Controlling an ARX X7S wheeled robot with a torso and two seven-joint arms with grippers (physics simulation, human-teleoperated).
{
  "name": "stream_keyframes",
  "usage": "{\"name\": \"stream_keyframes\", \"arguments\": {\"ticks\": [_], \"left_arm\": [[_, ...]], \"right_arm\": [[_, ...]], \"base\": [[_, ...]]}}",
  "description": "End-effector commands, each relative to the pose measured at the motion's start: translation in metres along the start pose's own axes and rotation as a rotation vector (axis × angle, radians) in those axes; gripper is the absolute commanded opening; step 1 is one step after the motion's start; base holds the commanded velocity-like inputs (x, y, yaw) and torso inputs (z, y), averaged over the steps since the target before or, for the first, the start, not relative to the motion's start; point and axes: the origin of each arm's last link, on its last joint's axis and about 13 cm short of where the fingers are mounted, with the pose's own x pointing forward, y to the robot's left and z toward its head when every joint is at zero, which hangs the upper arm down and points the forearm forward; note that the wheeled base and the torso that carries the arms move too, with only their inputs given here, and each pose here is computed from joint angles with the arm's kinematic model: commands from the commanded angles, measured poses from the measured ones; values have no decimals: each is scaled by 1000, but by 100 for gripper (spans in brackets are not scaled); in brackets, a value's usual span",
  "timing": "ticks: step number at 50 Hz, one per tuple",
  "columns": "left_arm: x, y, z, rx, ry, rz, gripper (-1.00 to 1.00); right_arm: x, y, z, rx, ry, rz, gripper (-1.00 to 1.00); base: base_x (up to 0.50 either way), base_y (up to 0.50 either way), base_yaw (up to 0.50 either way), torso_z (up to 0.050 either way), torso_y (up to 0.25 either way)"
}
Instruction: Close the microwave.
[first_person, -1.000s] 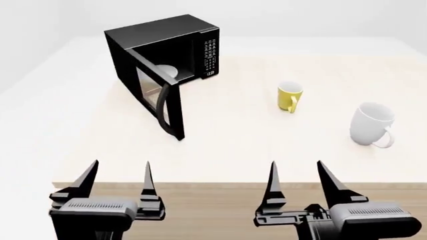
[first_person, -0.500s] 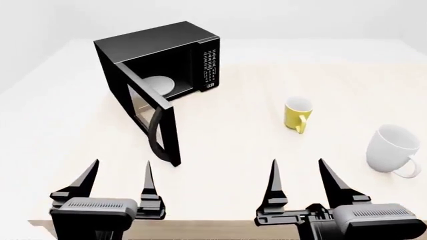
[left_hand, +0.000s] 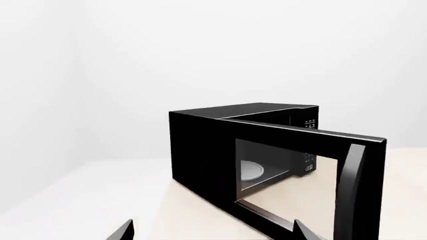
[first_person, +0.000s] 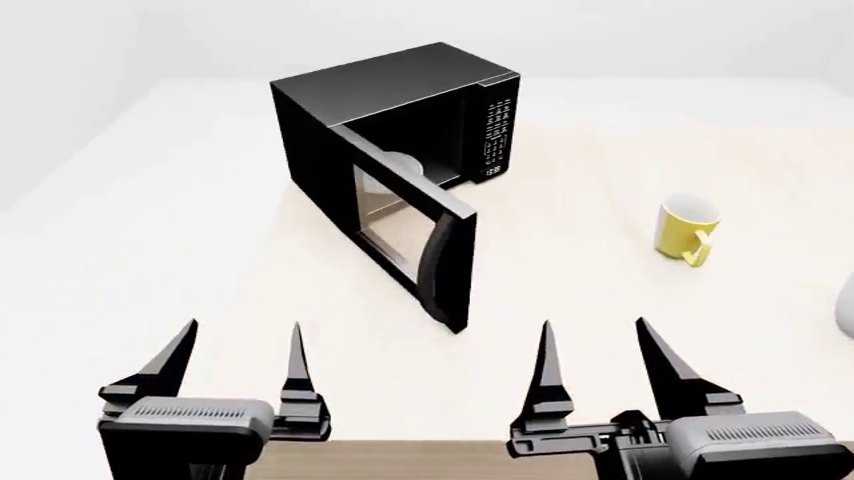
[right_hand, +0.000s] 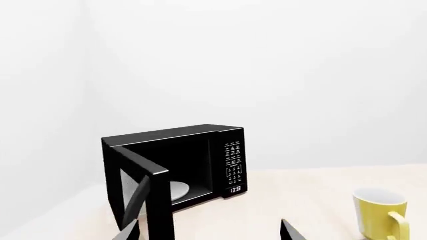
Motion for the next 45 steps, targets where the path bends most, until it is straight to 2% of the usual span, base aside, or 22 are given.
{"name": "stream_keyframes", "arguments": {"ticks": [1,11,22,27,39,45], "left_arm": [[0,0,0,-2,1,-2,100],[2,0,0,-6,3,-7,100],[1,0,1,-4,-3,-3,100],[-1,0,2,-3,-3,-3,100],[-1,-1,2,-4,-4,-4,100],[0,-2,1,-4,-4,-7,100]], "right_arm": [[0,1,1,-8,-10,5,100],[1,0,3,18,-31,3,100],[2,-1,3,22,-29,-1,100],[0,-1,5,23,-50,-5,100],[-2,-1,5,19,-51,-10,100],[0,0,4,25,-41,-5,100]], "base": [[0,0,0,0,0],[2,0,0,0,0],[488,0,0,0,0],[0,0,0,0,0],[0,470,0,0,0],[0,73,0,0,0]]}}
